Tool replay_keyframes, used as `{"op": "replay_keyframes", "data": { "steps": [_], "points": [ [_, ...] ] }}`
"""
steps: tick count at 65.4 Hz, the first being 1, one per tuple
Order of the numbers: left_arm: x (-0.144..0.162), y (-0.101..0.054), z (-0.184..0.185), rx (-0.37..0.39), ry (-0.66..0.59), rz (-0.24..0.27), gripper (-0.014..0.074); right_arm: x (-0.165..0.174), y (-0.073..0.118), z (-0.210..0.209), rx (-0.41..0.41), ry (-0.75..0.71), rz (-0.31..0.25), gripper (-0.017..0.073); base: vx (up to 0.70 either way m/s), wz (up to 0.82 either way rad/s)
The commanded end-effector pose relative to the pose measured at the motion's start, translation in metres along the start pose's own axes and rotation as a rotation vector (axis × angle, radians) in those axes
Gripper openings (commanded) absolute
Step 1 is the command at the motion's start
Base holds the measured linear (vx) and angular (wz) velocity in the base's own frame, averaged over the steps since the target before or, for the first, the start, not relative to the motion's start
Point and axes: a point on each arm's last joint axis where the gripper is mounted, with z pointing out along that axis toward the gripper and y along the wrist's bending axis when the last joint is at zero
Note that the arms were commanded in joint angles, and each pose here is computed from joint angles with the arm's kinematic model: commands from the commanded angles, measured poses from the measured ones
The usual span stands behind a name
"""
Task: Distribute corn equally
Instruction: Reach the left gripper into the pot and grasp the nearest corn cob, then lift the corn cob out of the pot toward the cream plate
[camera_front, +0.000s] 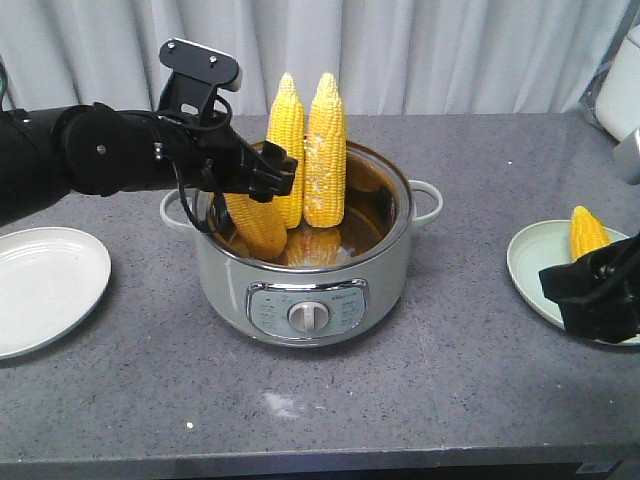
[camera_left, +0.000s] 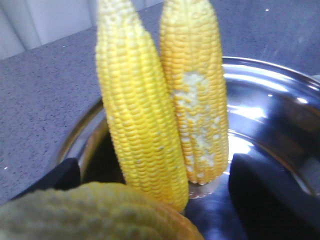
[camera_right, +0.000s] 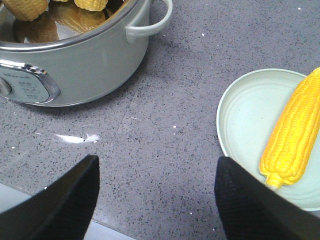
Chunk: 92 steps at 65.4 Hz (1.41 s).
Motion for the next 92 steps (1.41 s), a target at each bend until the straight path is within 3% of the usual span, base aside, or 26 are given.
{"op": "replay_keyframes", "data": {
  "steps": [1, 22, 37, 58, 73, 92],
  "points": [
    [-0.025, -0.009, -0.016, 0.014, -0.121, -0.003, 0.0536, -0.009, -0.001, -0.009, 0.012, -0.085, -0.007, 0.0472, 0.0, 0.0],
    [-0.03, -0.013, 0.005, 0.086, -0.113, -0.044, 0.0479, -0.009, -0.001, -0.009, 0.012, -0.085, -0.007, 0.0472, 0.0, 0.0],
    [-0.025, -0.014, 0.011, 0.1, -0.086, -0.017, 0.0458, -0.009, -0.001, -0.009, 0.012, -0.085, -0.007, 0.0472, 0.0, 0.0],
    [-0.024, -0.015, 0.011, 0.109, -0.073, -0.017, 0.0238, -0.009, -0.001, -0.009, 0.012, -0.085, -0.007, 0.0472, 0.0, 0.0],
    [-0.049, -0.019, -0.035, 0.115, -0.162, 0.022, 0.022, -0.009, -0.001, -0.009, 0.012, -0.085, -0.007, 0.0472, 0.0, 0.0],
    [-0.07, -0.021, -0.097, 0.072, -0.263, 0.153, 0.022, -0.009, -0.001, -0.009, 0.012, -0.085, -0.007, 0.0472, 0.0, 0.0]
  ]
}}
